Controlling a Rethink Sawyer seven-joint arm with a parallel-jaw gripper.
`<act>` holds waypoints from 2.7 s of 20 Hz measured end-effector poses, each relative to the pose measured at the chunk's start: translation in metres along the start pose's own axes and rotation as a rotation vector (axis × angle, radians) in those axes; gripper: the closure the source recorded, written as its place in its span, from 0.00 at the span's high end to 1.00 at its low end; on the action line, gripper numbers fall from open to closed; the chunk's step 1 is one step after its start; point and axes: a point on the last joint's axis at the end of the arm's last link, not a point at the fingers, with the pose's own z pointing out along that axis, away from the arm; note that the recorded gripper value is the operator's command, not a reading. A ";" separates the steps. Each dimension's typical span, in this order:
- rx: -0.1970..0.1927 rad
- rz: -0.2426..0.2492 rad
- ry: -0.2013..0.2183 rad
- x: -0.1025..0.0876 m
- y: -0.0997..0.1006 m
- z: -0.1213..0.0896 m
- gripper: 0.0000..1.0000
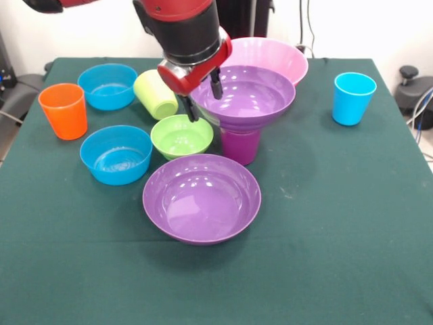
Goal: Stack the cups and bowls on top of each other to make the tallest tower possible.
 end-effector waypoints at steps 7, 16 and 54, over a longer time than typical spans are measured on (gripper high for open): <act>0.036 0.007 -0.017 -0.002 -0.005 -0.029 1.00; 0.066 0.008 -0.036 -0.008 -0.006 -0.062 1.00; 0.139 -0.213 -0.024 -0.022 -0.099 -0.065 1.00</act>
